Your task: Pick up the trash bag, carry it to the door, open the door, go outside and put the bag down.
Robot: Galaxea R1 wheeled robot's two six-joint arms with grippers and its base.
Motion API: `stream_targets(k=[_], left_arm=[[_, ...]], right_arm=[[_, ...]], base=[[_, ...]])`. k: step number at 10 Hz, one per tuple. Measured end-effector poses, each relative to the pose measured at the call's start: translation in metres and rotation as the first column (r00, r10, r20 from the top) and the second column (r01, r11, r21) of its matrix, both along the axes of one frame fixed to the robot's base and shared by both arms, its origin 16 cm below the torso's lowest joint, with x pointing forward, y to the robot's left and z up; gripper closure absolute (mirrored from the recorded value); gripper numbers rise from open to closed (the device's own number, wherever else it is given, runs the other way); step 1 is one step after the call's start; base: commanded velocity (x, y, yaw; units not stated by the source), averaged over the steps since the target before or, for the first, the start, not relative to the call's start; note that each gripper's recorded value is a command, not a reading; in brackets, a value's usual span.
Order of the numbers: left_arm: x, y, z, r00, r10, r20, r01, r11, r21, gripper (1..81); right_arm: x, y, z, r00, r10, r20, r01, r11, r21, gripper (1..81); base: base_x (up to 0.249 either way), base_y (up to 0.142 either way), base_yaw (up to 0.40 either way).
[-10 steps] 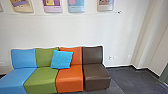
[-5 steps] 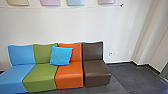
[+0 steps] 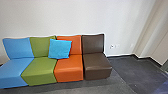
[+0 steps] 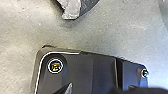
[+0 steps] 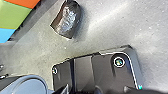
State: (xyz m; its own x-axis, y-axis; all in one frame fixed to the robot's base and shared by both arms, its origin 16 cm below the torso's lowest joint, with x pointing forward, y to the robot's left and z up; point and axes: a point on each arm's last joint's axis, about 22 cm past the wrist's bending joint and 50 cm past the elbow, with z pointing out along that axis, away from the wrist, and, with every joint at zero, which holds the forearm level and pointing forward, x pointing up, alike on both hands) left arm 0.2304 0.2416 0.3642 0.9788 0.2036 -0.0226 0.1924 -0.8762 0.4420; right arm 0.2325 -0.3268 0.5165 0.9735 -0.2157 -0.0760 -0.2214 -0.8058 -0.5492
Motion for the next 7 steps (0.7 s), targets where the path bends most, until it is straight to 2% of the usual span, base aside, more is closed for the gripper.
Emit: stream_targets(k=[2,3,4,5,6,7], left_arm=[[0.011,0.002,-0.026,0.9994,0.000,-0.034,0.000,0.9998,0.019,1.0],[0.020,-0.006,-0.037,0.9990,-0.001,-0.045,0.002,0.9999,0.012,1.0],[0.027,-0.012,-0.043,0.9984,0.003,-0.056,-0.002,1.0000,0.005,1.0],[0.033,-0.007,-0.051,0.9980,0.012,-0.062,-0.011,0.9999,0.013,1.0],[0.038,0.004,-0.060,0.9979,0.020,-0.062,-0.018,0.9993,0.033,1.0],[0.046,0.008,-0.065,0.9979,0.022,-0.061,-0.019,0.9991,0.038,1.0]], right_arm=[[0.004,-0.002,-0.019,0.9992,0.004,-0.041,-0.004,1.000,-0.002,1.0],[0.009,-0.005,-0.026,0.9982,0.009,-0.060,-0.009,1.000,-0.002,1.0],[0.016,-0.008,-0.030,0.9980,0.007,-0.063,-0.008,1.000,-0.004,1.0],[0.028,-0.015,-0.032,0.9988,0.002,-0.050,-0.003,1.000,-0.011,1.0],[0.031,-0.020,-0.037,0.9988,-0.003,-0.049,0.002,1.000,-0.019,1.0],[0.034,-0.017,-0.039,0.9990,0.000,-0.044,-0.001,1.000,-0.011,1.0]], base=[[0.000,0.000,0.000],[0.000,0.000,0.000],[0.000,0.000,0.000],[0.000,0.000,0.000],[0.000,0.000,0.000],[0.000,0.000,0.000]])
